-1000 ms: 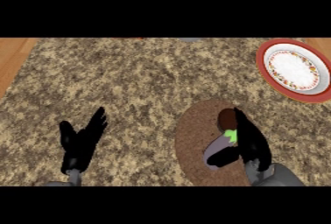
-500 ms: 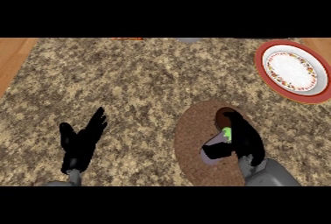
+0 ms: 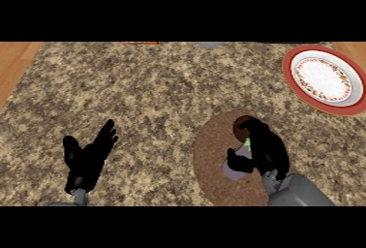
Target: Pick the eggplant from the placemat and place it in the plate
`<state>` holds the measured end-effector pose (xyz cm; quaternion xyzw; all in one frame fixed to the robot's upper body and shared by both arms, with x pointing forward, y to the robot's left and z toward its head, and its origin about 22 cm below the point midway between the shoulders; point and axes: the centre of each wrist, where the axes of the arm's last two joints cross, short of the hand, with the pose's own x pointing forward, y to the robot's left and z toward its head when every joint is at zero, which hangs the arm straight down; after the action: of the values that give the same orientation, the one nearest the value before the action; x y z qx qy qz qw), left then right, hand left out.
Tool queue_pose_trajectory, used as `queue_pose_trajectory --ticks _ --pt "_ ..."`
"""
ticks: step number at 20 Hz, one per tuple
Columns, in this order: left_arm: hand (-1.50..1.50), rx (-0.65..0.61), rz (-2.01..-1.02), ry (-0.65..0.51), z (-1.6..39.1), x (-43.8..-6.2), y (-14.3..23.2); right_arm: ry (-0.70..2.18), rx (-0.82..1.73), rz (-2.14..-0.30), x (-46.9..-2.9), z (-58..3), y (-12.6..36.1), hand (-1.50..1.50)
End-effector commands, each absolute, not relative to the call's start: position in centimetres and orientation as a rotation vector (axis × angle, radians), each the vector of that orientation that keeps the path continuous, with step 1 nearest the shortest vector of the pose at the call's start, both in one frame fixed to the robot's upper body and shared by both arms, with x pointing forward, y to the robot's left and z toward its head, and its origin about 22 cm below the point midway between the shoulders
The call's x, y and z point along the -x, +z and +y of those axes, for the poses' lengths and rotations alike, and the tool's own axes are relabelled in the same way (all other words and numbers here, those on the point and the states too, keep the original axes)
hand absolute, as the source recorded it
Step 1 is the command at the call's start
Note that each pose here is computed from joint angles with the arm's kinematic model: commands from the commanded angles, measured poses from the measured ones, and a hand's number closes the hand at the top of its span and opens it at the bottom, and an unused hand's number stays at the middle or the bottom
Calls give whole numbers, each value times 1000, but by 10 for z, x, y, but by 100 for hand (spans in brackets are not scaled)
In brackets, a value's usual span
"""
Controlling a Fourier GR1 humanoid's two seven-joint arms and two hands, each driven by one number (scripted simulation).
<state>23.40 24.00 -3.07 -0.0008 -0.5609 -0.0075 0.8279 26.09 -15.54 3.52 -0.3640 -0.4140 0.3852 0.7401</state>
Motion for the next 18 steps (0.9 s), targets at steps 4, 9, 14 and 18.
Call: queue_pose_trajectory --ticks 4,9,14,18 --pt "0 -2 -1194 -22 230 -231 -32 1035 838 -1286 -267 -149 14 150" --pt "0 -7 -1175 -8 241 -227 -36 774 968 -1622 -277 -160 60 150" --pt "0 -3 -1168 -2 239 -244 -34 526 994 -1699 -268 -175 70 150" --pt "0 23 -1180 -8 240 -231 -39 306 1010 -1650 -281 -216 82 150"
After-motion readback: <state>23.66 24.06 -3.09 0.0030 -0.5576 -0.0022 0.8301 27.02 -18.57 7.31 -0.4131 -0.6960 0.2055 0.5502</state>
